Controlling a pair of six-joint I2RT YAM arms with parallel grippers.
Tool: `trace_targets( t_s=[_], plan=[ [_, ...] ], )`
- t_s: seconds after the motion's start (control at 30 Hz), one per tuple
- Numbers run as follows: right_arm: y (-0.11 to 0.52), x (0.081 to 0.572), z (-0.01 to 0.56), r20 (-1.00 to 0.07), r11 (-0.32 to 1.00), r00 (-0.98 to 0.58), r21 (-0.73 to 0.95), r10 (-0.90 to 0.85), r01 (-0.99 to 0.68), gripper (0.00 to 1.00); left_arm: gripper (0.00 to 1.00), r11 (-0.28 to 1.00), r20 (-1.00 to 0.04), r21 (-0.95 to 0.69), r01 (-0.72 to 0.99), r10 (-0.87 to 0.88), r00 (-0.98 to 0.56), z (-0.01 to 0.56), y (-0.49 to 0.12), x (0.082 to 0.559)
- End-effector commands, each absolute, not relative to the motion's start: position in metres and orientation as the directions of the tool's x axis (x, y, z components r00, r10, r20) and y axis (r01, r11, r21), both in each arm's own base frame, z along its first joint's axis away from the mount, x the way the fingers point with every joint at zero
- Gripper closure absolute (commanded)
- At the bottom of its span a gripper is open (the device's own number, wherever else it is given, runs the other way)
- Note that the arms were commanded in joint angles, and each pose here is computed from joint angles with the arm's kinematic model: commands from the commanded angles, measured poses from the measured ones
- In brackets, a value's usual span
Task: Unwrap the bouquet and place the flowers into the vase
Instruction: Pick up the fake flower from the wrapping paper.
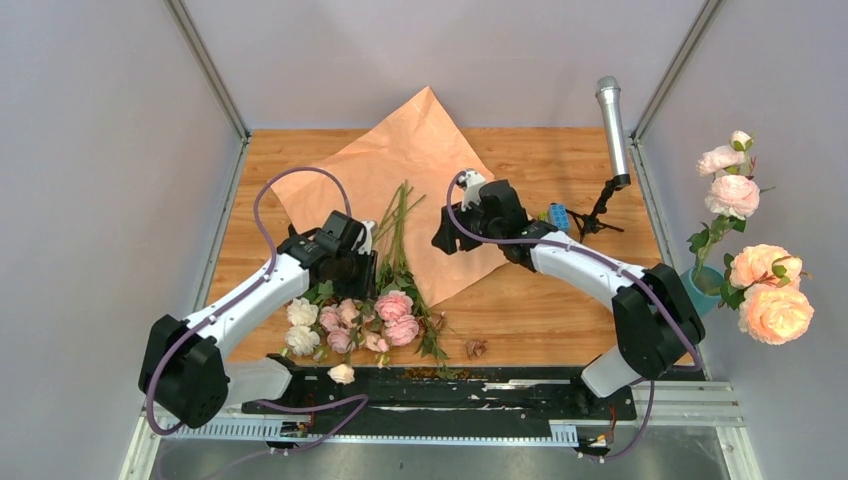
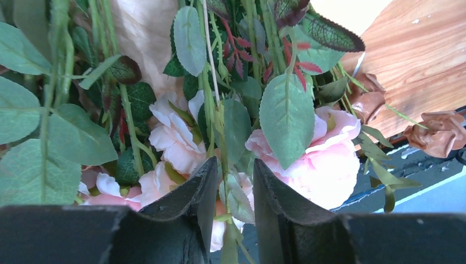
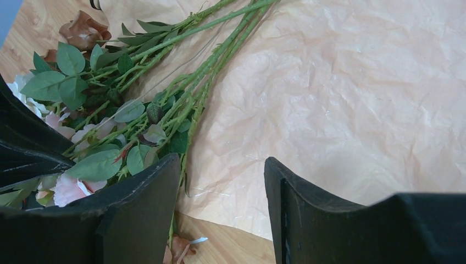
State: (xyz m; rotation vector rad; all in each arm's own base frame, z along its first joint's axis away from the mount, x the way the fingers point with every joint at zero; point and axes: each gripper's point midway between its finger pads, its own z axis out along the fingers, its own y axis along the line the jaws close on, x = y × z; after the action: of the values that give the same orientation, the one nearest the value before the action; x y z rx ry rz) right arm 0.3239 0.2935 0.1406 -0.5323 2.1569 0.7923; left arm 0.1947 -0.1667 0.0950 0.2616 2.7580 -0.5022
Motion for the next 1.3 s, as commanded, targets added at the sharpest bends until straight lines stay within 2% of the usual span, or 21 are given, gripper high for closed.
trace_targets(
  t_s=[0.0, 0.17, 0.33, 0.53, 0.7, 0.8, 0.97, 1.27],
  plan=[
    [0.291, 0.327, 0.163, -0.802, 0.709, -0.593, 0.374, -0.076, -0.597, 0.42, 0.64, 0.916, -0.335, -0.319, 0.245, 0.133, -0.933, 0.09, -0.172, 0.191],
    [0.294, 0.326, 0.175, -0.824, 0.685, -0.561, 0.363, -0.081, -0.632, 0.42, 0.86, 0.914, -0.33, -0.311, 0.261, 0.154, -0.931, 0.091, -0.169, 0.186],
    [0.302, 0.321, 0.198, -0.872, 0.614, -0.481, 0.33, -0.094, -0.717, 0.42, 1.0, 0.882, -0.366, -0.367, 0.297, 0.156, -0.917, 0.112, -0.179, 0.185],
    [0.319, 0.303, 0.243, -0.955, 0.435, -0.274, 0.2, -0.113, -0.878, 0.42, 1.0, 0.85, -0.426, -0.382, 0.363, 0.187, -0.885, 0.158, -0.184, 0.188],
    [0.336, 0.277, 0.276, -0.993, 0.265, -0.038, 0.006, -0.114, -0.964, 0.41, 1.0, 0.811, -0.415, -0.383, 0.442, 0.276, -0.867, 0.185, -0.186, 0.18],
    [0.346, 0.253, 0.294, -0.997, 0.112, 0.057, -0.064, -0.061, -0.992, 0.4, 1.0, 0.784, -0.406, -0.375, 0.496, 0.342, -0.847, 0.196, -0.183, 0.172],
    [0.362, 0.222, 0.3, -0.99, -0.055, 0.131, -0.128, -0.056, -0.99, 0.38, 1.0, 0.73, -0.414, -0.415, 0.543, 0.381, -0.827, 0.214, -0.187, 0.162],
    [0.377, 0.194, 0.278, -0.982, -0.178, 0.154, -0.133, -0.108, -0.975, 0.37, 1.0, 0.674, -0.404, -0.467, 0.573, 0.413, -0.816, 0.216, -0.192, 0.148]
  ],
)
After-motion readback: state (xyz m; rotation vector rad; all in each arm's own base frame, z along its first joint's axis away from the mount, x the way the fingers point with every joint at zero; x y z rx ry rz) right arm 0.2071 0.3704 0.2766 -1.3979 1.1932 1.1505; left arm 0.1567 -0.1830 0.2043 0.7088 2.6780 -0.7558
